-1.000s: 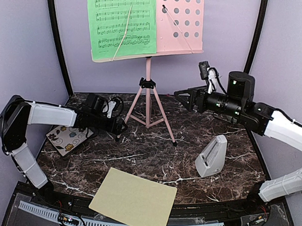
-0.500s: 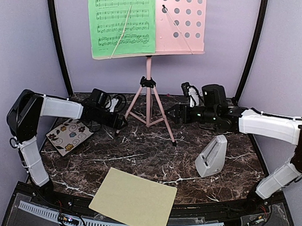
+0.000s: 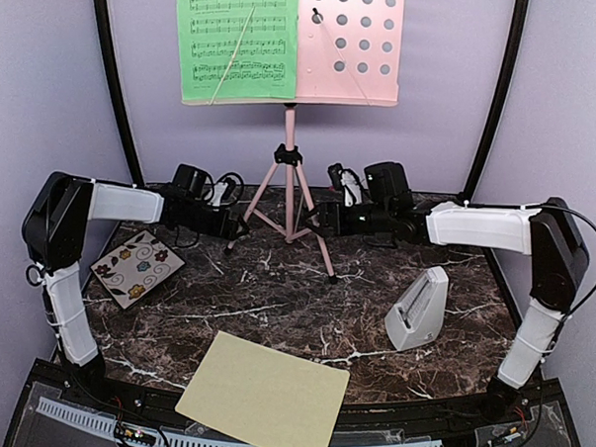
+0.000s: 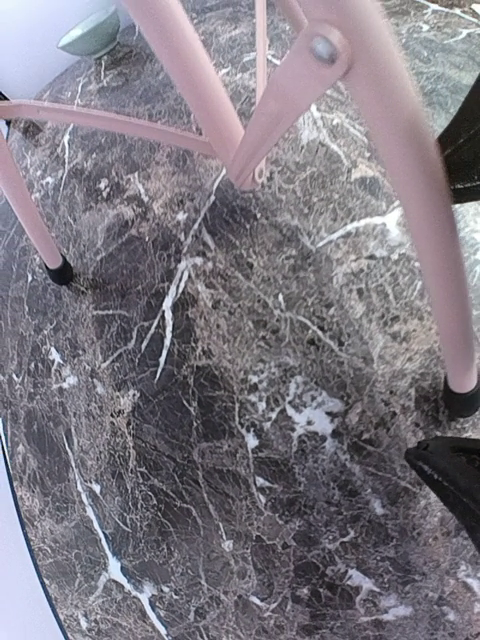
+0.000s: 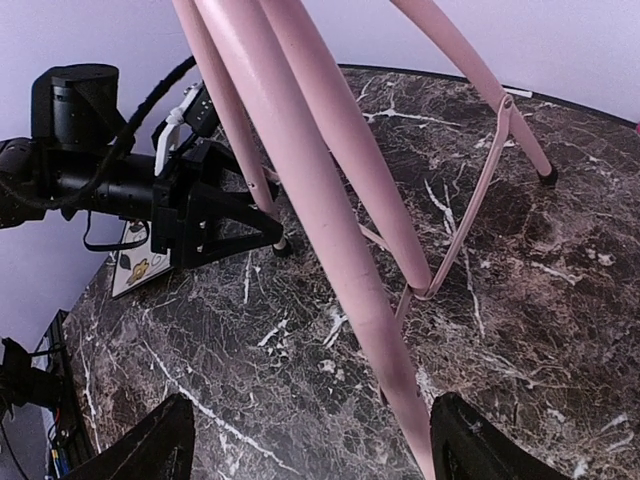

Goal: Set up the instrument practice props

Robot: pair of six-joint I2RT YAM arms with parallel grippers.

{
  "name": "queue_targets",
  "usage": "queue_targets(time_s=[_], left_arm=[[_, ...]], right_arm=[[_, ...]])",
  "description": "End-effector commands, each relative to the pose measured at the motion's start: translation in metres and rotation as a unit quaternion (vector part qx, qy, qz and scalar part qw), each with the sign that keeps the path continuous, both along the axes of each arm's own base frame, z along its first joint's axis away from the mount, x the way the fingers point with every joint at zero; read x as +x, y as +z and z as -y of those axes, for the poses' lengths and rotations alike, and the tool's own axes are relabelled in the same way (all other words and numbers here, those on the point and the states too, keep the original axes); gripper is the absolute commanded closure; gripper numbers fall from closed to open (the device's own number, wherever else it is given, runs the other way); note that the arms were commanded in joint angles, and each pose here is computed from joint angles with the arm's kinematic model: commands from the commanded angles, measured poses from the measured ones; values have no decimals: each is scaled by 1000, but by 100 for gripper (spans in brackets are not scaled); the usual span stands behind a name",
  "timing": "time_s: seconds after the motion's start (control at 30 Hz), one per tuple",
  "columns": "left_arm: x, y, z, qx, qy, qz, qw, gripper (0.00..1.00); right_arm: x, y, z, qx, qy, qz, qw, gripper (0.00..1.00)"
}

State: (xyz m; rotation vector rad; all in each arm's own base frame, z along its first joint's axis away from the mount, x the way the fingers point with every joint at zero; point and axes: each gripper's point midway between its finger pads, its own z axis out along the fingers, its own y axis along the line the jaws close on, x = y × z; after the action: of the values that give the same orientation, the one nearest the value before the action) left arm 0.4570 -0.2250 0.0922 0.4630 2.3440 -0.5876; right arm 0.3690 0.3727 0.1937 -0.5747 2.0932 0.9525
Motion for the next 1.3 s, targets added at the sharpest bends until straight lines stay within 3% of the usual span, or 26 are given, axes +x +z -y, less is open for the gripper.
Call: queue_targets(time_s=[0.0, 0.47, 0.93, 1.27], left_arm=[[-15, 39, 0, -49, -3, 28, 998, 18], [-64, 54, -26, -54, 32, 37, 997, 17], [-100, 56, -19, -52, -4, 6, 999, 17], [-120, 47, -10, -47, -21, -23, 998, 17]], right_arm=[[16, 16, -10, 29, 7, 15, 999, 18], [18, 3, -30, 54, 44, -11, 998, 27], [-5, 7, -34, 74, 75, -22, 994, 43], [-17, 7, -34, 76, 84, -28, 993, 46]])
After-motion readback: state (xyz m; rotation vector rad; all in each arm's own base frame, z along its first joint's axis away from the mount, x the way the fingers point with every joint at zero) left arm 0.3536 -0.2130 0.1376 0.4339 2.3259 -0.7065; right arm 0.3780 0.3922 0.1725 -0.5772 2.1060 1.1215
